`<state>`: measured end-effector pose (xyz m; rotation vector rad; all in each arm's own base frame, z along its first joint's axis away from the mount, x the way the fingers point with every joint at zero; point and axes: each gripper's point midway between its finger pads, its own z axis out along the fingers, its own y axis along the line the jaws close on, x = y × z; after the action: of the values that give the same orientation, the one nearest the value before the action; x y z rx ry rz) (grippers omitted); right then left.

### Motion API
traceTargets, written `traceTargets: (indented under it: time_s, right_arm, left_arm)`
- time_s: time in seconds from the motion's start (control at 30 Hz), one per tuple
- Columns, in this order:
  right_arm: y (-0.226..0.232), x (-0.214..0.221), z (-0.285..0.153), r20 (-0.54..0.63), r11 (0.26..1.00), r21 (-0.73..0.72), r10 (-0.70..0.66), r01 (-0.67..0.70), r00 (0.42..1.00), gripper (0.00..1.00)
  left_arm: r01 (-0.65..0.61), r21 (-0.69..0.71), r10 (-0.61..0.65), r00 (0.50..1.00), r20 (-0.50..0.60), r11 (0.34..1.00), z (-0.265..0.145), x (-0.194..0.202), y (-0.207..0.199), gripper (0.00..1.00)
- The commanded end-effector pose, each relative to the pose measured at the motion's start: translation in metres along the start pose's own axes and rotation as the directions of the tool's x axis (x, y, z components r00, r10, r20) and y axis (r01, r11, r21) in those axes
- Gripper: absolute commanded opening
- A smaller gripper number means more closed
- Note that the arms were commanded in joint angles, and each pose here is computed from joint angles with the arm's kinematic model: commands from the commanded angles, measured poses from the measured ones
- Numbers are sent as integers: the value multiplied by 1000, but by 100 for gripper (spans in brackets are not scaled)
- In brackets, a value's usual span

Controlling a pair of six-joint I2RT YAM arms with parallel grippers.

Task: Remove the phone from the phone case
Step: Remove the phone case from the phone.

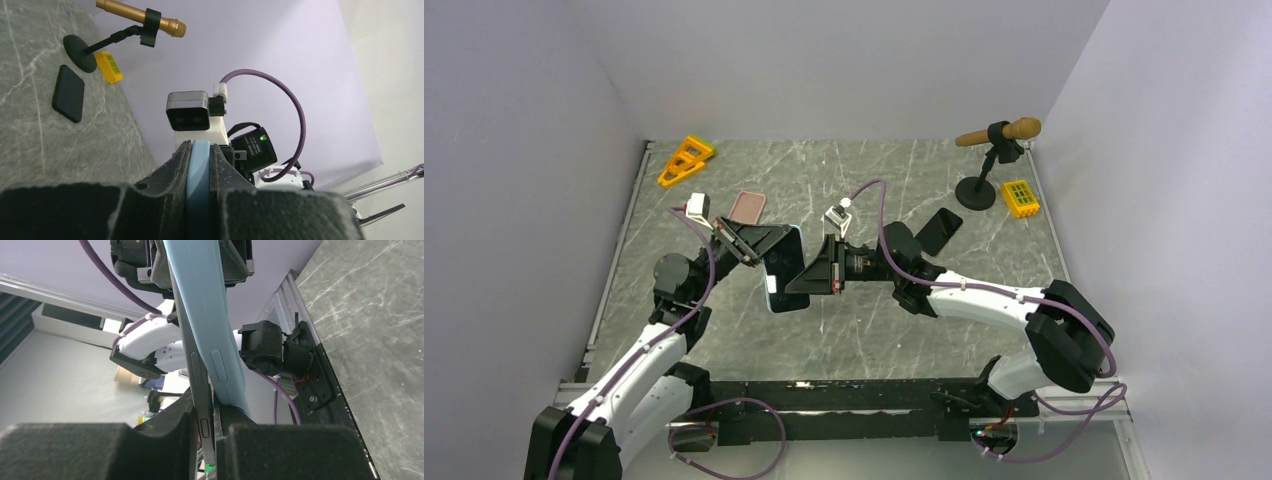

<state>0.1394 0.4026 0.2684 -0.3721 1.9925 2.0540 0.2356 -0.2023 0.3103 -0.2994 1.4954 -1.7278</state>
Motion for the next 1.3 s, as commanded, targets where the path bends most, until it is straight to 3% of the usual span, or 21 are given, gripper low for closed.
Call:
traceTargets:
  time_s: [0.0,0.13,0.2,0.47,0.7,1.1,1.27]
  right_arm:
    - [38,-24,3,102,991,-122,-51,63,993,0]
    - [38,-28,-2,99,987,-152,-35,50,994,0]
    - [34,-29,-6,99,988,-149,-30,45,995,0]
    - [26,-44,-31,137,987,-153,-17,38,990,0]
    - [32,-55,-44,165,986,-155,-33,59,986,0]
    - [52,-43,-56,133,974,-192,-93,118,987,0]
    - [60,-42,-61,144,970,-196,-114,141,983,0]
  left_arm:
    - [23,110,-10,993,-120,994,-2,23,-26,4]
    - [26,172,-4,992,-125,985,-5,25,-33,44]
    - [11,181,12,992,-124,983,-7,25,-34,59]
    - [-81,190,119,974,-194,978,-5,32,-39,98]
    - [-80,200,132,956,-262,976,-10,45,-28,99]
    - [-104,384,231,925,-301,917,-31,66,-34,100]
    - [-128,353,243,922,-303,927,-45,76,-20,99]
